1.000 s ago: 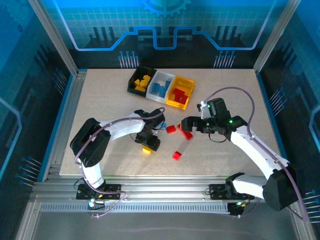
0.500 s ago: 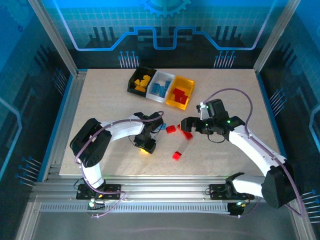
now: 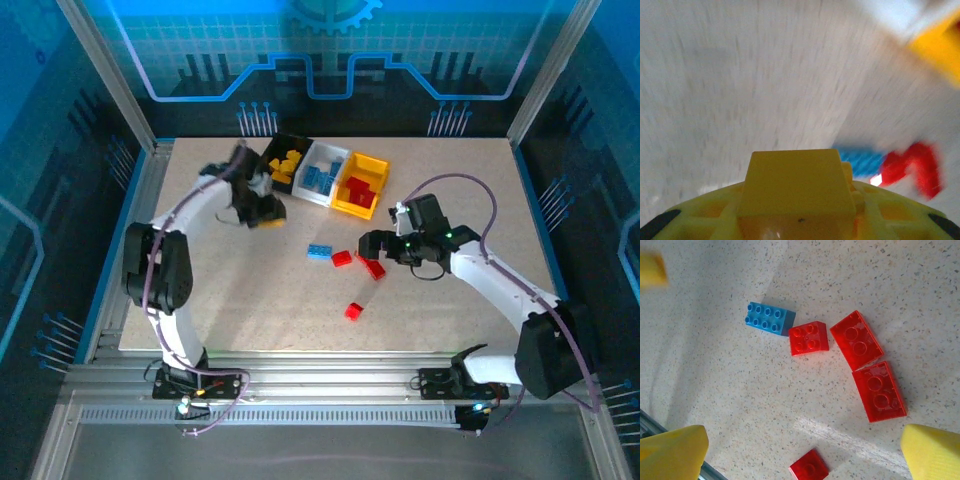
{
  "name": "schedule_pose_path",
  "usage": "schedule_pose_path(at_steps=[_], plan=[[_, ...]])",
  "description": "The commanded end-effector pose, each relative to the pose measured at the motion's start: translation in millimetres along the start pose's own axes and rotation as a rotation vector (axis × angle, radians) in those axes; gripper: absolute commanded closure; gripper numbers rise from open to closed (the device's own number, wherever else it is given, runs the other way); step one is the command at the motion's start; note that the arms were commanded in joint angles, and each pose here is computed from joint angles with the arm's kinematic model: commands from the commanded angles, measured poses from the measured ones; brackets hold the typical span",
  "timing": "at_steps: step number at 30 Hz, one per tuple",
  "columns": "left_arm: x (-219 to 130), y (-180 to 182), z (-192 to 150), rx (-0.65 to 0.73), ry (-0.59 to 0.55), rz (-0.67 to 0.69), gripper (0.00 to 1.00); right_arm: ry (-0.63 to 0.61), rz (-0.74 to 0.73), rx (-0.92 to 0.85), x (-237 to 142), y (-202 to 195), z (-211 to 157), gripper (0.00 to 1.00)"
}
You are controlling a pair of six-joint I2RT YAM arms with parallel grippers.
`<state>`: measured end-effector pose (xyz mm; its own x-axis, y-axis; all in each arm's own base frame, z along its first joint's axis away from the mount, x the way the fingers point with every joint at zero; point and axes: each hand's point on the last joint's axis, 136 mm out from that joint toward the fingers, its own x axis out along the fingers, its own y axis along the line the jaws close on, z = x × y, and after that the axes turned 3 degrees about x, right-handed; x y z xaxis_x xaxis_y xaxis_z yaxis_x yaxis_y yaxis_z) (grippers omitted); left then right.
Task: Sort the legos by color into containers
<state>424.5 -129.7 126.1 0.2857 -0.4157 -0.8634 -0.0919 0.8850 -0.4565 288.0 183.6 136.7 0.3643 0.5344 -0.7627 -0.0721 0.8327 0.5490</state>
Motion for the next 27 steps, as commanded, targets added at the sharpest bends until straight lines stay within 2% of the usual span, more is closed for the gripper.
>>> schedule_pose_path(at_steps=[1,5,11,18,20,27], plan=[[-3.0,-19.2,59.5,-0.19,-0.051,-0.201,0.59,-0.025,0.003,0.007,-2.9,10.9,8.2,0.0],[-2.3,-15.2,133.0,-0.332,-0.152,-0.276,0.59,-0.024,-0.015,0.027,-2.7,9.8,3.7,0.0],[14.6,-16.8,192.5,-0.444,-0.241,-0.331,0.58,-0.044,-0.048,0.051,-7.6,5.4,0.4,0.0],[39.0,-13.9,207.6,-0.494,-0.243,-0.352,0.51,-0.063,-0.066,0.06,-11.3,3.6,2.1,0.0],[39.4,-13.2,208.5,-0.495,-0.244,-0.354,0.46,-0.063,-0.066,0.054,-11.4,4.6,3.5,0.0],[28.6,-16.2,202.3,-0.459,-0.241,-0.333,0.39,0.008,-0.131,-0.007,-8.5,-0.8,0.5,0.0]])
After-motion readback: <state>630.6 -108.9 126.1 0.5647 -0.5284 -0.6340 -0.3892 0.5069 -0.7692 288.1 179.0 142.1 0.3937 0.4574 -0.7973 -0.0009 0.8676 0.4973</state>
